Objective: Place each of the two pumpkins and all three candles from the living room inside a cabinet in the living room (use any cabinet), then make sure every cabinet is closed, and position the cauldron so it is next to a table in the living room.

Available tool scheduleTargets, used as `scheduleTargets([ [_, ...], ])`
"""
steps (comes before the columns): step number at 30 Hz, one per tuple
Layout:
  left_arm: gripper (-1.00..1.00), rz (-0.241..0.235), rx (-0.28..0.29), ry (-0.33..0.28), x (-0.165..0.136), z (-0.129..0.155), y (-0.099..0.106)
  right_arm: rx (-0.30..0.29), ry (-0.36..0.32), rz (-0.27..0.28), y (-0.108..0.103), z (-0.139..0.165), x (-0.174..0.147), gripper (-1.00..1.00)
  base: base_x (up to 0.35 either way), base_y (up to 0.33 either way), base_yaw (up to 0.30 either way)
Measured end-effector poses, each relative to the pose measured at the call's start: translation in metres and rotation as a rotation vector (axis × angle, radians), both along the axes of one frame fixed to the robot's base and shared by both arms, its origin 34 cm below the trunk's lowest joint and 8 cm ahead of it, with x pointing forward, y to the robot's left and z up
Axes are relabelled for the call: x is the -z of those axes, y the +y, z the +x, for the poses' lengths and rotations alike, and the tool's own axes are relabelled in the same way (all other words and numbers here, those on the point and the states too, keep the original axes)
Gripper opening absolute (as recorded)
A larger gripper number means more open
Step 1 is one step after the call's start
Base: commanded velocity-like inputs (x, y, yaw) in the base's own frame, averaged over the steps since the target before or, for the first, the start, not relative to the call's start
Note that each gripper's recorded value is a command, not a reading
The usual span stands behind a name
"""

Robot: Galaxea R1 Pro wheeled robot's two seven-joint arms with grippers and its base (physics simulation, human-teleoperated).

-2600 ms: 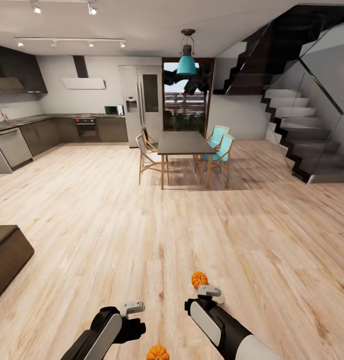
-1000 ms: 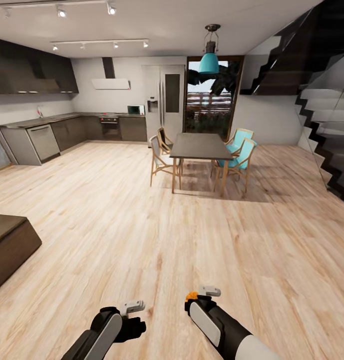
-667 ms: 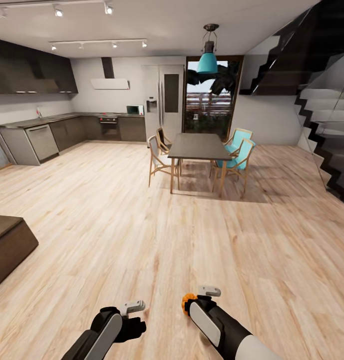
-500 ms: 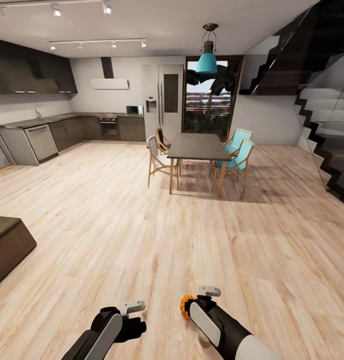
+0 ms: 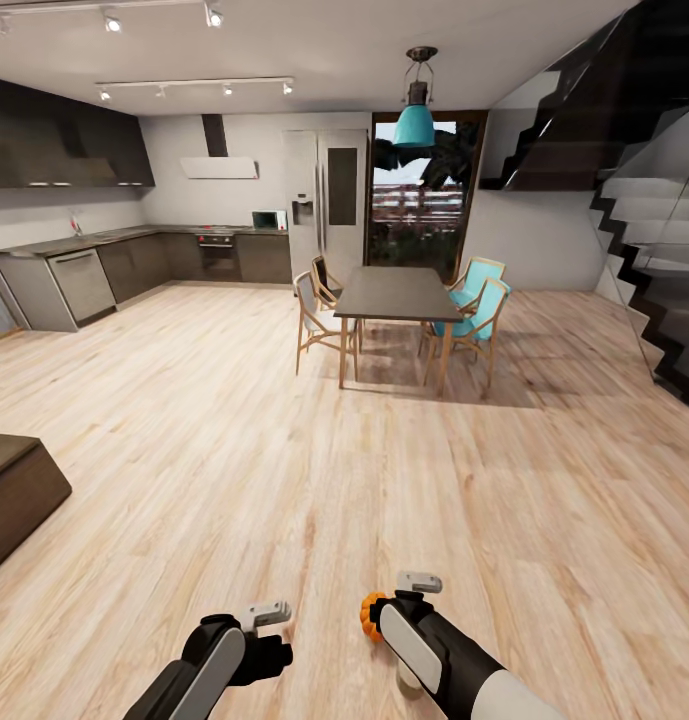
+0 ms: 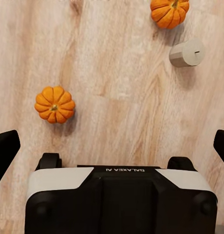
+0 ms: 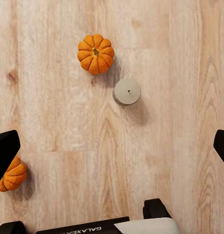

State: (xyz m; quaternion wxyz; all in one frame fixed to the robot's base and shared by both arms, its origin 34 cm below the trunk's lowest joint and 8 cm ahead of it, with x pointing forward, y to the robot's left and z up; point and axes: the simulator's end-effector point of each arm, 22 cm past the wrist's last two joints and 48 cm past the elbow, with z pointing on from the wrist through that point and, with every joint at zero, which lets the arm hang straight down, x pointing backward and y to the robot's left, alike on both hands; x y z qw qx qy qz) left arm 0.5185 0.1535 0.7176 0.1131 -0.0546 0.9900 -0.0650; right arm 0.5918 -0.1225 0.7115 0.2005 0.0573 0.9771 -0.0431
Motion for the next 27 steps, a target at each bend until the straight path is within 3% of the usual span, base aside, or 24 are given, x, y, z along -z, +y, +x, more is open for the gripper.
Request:
scheduleTargets([
  [9, 1.00, -0.002, -0.001, 0.000, 0.000, 0.000, -0.001, 0.012, 0.006, 0.000, -0.006, -0.001, 0.003, 1.00, 0.006, 0.000, 0.000],
  [13, 1.00, -0.001, -0.001, 0.000, 0.000, 0.000, 0.000, 0.056, 0.079, -0.074, -0.055, -0.021, 0.028, 1.00, 0.000, 0.000, 0.000],
  [16, 1.00, -0.001, -0.002, 0.000, 0.000, 0.000, 0.000, 0.130, 0.135, -0.152, -0.109, -0.040, 0.047, 1.00, 0.000, 0.000, 0.000],
  [20, 1.00, -0.001, -0.002, 0.000, 0.000, 0.001, 0.000, 0.158, 0.129, -0.177, -0.127, -0.041, 0.049, 1.00, 0.000, 0.000, 0.000],
  [27, 1.00, 0.000, -0.001, 0.000, 0.000, 0.000, 0.001, 0.176, 0.081, -0.185, -0.131, -0.033, 0.047, 1.00, 0.000, 0.000, -0.010],
])
